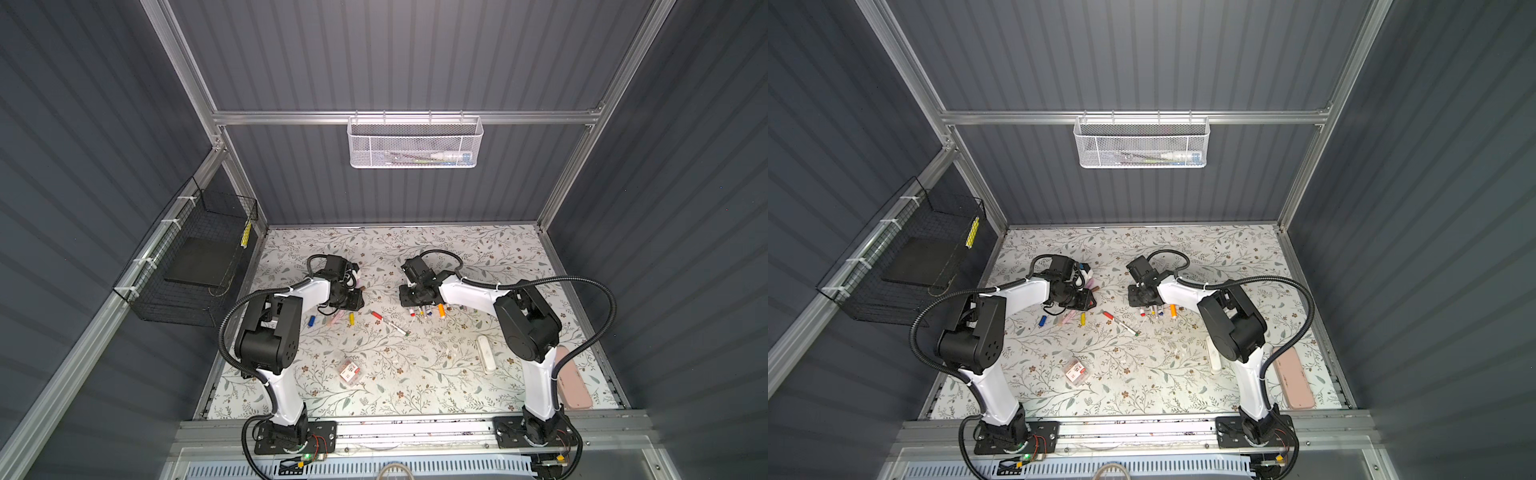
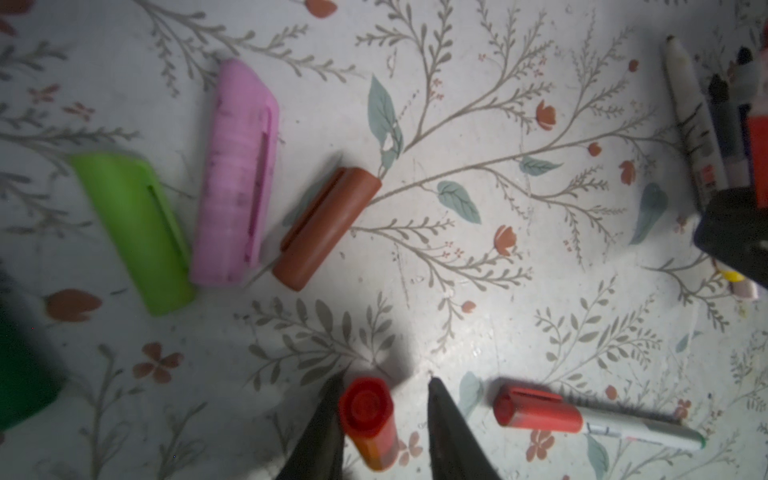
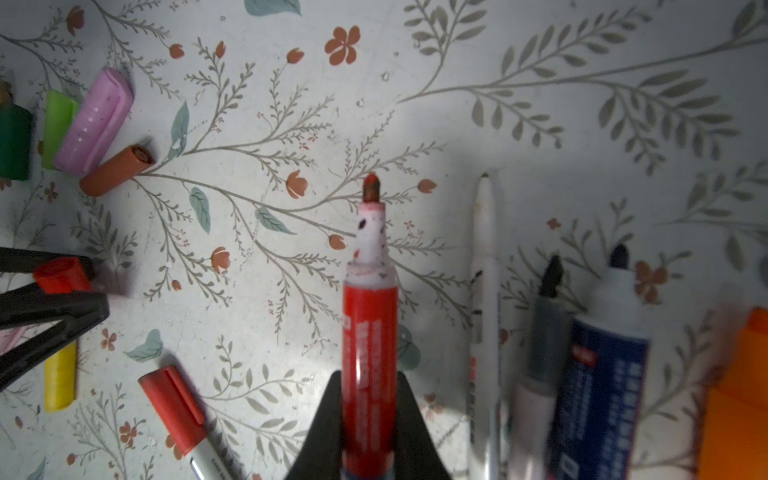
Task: Open the pen caps
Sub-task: 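Drop the red cap at the caps row while the right lowers the marker, then set the uncapped red marker down among the pens with the right gripper, then grasp the red-capped thin silver marker with the right gripper and lift it, then bring the marker toward the left gripper while the left closes on its red cap, then pull the left gripper away from the right, drawing off the red cap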
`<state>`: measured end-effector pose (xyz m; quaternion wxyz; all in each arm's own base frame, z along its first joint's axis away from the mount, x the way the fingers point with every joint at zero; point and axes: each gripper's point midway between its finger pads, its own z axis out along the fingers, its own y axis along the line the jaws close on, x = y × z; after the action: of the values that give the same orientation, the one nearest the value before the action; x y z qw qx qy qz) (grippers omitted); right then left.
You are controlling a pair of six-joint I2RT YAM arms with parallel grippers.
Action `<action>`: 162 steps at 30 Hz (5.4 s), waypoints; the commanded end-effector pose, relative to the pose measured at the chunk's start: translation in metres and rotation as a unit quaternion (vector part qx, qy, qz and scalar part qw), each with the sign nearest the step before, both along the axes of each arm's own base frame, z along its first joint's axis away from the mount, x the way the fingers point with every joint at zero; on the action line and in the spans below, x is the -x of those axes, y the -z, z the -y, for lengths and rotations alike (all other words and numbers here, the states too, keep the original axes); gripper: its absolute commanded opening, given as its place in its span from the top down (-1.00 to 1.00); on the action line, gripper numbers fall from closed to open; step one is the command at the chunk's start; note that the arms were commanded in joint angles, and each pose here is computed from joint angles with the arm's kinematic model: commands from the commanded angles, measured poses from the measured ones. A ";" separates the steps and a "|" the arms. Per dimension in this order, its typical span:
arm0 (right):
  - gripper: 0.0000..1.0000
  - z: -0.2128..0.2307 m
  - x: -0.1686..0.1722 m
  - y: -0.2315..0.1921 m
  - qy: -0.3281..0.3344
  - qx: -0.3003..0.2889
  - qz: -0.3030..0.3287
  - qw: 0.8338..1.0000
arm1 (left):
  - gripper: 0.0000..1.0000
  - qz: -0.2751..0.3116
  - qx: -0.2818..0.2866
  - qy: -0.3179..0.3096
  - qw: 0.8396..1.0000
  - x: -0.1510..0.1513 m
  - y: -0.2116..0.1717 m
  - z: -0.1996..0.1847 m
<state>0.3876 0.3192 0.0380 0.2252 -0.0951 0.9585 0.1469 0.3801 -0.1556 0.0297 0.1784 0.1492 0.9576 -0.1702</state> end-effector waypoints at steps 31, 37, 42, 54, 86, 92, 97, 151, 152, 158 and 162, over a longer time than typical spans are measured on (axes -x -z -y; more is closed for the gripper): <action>0.40 0.026 -0.016 0.022 0.007 0.116 -0.012 0.993 | -0.62 0.215 0.066 -0.076 0.971 -0.002 -0.169 -0.105; 0.35 0.023 -0.014 -0.012 -0.003 0.096 0.012 0.995 | -0.68 0.205 0.080 -0.059 0.974 0.001 -0.158 -0.100; 0.30 0.015 0.000 -0.047 -0.021 0.053 0.037 0.998 | -0.70 0.182 0.067 -0.027 0.981 0.005 -0.134 -0.086; 0.27 -0.053 0.063 -0.018 -0.146 -0.009 -0.001 0.989 | -0.37 0.072 -0.041 -0.008 0.997 -0.019 -0.052 -0.067; 0.93 -0.028 0.078 0.030 -0.178 0.112 -0.020 0.977 | -0.51 0.116 -0.044 0.008 0.992 -0.016 -0.087 -0.060; 1.00 -0.031 0.068 -0.001 -0.174 0.089 0.015 0.981 | -0.54 0.129 0.011 0.020 0.991 -0.013 -0.114 -0.042; 1.00 -0.035 0.057 -0.036 -0.158 0.023 0.047 0.986 | -0.52 0.140 0.106 0.029 0.984 -0.014 -0.154 -0.015; 0.46 -0.072 0.061 -0.130 -0.140 -0.237 0.118 0.954 | 1.00 0.067 0.432 0.072 0.896 0.007 -0.187 0.085; 0.44 -0.073 0.061 -0.128 -0.139 -0.237 0.113 0.955 | 1.00 0.066 0.432 0.071 0.896 0.006 -0.187 0.085; 0.44 -0.081 0.060 -0.117 -0.147 -0.238 0.094 0.955 | 1.00 0.062 0.439 0.068 0.894 0.003 -0.189 0.085; 0.83 -0.082 0.060 -0.122 -0.148 -0.240 0.095 0.955 | 1.00 0.061 0.441 0.074 0.892 0.006 -0.193 0.086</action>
<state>0.3255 0.3991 0.1498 0.3033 -0.1942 0.8474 0.3901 0.3746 -0.2405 0.2010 0.2571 0.1156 0.7722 -0.5694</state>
